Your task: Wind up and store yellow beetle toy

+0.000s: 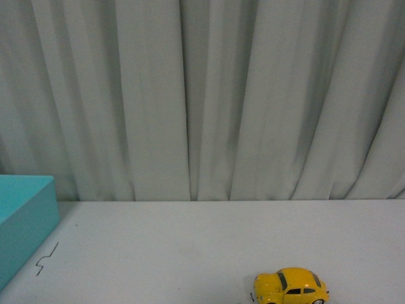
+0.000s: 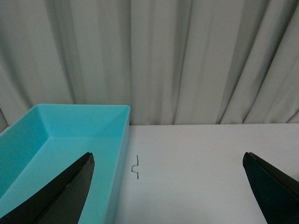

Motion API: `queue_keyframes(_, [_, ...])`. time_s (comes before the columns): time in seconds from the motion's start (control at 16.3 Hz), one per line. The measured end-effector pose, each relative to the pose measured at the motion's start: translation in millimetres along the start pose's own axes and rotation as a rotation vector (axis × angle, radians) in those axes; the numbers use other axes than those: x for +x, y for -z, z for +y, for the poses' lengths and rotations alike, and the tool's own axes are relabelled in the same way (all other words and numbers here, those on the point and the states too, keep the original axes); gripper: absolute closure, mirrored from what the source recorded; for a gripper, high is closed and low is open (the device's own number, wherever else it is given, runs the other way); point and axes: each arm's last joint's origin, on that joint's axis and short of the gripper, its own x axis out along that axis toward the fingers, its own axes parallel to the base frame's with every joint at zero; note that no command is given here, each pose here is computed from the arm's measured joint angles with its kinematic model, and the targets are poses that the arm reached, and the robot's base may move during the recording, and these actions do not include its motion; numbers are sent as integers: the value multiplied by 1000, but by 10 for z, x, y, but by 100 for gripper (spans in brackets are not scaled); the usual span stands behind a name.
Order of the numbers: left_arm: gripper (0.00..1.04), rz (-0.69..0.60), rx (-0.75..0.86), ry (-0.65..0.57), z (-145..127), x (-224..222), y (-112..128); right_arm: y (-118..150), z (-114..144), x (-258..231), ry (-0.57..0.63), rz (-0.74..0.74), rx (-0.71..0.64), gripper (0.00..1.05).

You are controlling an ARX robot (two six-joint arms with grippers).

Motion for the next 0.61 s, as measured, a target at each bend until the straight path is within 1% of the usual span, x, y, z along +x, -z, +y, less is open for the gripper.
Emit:
queue_keyframes(0.06, [7, 0, 0, -1, 0, 0, 0, -94, -113, 101, 15, -23, -12, 7])
queue_keyframes(0.12, [7, 1, 0, 0, 0, 0, 1, -272, -302, 328, 31, -69, -49, 7])
queue_keyframes(0.18, [7, 0, 0, 0, 0, 0, 0, -406, -478, 641, 17, -90, -84, 7])
queue_keyframes(0.24, [7, 0, 0, 0, 0, 0, 0, -421, -533, 815, -6, -75, -94, 7])
queue_keyframes(0.31, [7, 1, 0, 0, 0, 0, 1, -398, -581, 1126, -92, -29, -96, 7])
queue_keyframes(0.37, [7, 0, 0, 0, 0, 0, 0, -357, -574, 1409, -178, 38, -101, 7])
queue_keyframes(0.49, [7, 0, 0, 0, 0, 0, 0, -352, -400, 1969, -443, 119, -179, 7])
queue_keyframes(0.61, [7, 0, 0, 0, 0, 0, 0, -337, -170, 2284, -653, 215, -265, 7])
